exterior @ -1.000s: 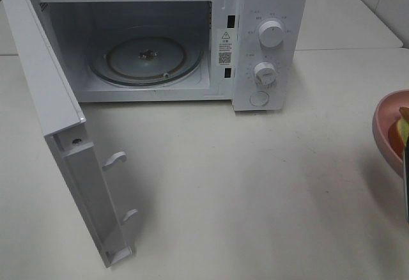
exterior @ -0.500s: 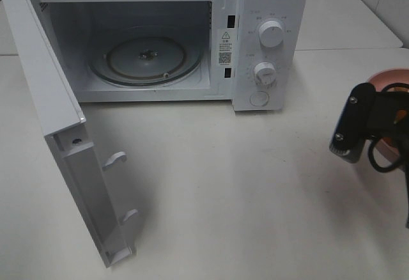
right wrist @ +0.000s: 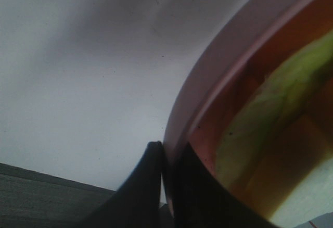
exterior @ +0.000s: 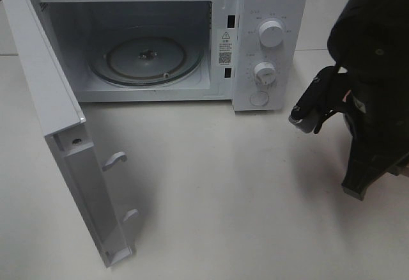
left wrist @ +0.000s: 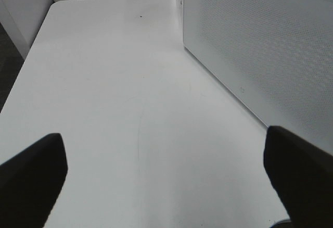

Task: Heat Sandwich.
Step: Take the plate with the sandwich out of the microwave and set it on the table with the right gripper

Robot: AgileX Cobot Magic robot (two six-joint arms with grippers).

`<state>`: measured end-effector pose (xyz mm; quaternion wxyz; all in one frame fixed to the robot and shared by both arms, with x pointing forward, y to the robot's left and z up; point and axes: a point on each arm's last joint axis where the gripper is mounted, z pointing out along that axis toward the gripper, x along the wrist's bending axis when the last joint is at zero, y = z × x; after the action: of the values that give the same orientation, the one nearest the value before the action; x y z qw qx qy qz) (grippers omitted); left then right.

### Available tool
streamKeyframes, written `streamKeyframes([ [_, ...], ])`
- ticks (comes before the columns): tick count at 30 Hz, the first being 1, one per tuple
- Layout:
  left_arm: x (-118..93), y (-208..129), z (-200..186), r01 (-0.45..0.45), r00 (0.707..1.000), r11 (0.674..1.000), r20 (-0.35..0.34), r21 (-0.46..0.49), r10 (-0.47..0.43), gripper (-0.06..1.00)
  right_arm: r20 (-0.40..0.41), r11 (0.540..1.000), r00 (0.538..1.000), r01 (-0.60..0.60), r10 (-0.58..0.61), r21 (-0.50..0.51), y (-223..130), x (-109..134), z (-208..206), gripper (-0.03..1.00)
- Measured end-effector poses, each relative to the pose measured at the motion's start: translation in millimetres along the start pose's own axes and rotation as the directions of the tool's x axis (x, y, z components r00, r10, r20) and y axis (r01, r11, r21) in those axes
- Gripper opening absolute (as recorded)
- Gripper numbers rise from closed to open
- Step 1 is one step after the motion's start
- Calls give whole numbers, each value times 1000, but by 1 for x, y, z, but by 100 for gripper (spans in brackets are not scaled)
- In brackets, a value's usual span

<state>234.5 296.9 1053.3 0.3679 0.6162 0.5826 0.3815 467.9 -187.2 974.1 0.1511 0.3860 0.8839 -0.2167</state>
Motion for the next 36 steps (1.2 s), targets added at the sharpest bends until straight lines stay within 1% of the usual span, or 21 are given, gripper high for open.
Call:
streamKeyframes([
  [6,0,0,0,0,1000,1000,0,0,0,97,-30,999,999,-20,22,36,9,2,5,5],
  [9,0,0,0,0,1000,1000,0,0,0,97,-45,997,998,-44,47,63,11,-3,11,5],
  [12,0,0,0,0,1000,1000,0,0,0,97,-65,990,994,-78,86,116,11,-9,22,5],
  [15,0,0,0,0,1000,1000,0,0,0,97,-70,987,992,-92,102,130,10,-13,26,5],
  [17,0,0,0,0,1000,1000,0,0,0,97,-77,982,986,-140,150,127,10,-19,30,5],
  [18,0,0,0,0,1000,1000,0,0,0,97,-77,982,986,-140,150,127,10,-19,30,5],
  [21,0,0,0,0,1000,1000,0,0,0,97,-82,967,971,-210,223,146,12,-26,42,5],
  [24,0,0,0,0,1000,1000,0,0,0,97,-83,957,964,-238,254,165,14,-28,48,5],
  [27,0,0,0,0,1000,1000,0,0,0,97,-82,939,952,-272,294,210,20,-30,62,5],
  [34,0,0,0,0,1000,1000,0,0,0,97,-83,922,931,-334,355,196,31,-28,74,6],
  [36,0,0,0,0,1000,1000,0,0,0,97,-80,906,916,-370,393,205,35,-26,82,5],
])
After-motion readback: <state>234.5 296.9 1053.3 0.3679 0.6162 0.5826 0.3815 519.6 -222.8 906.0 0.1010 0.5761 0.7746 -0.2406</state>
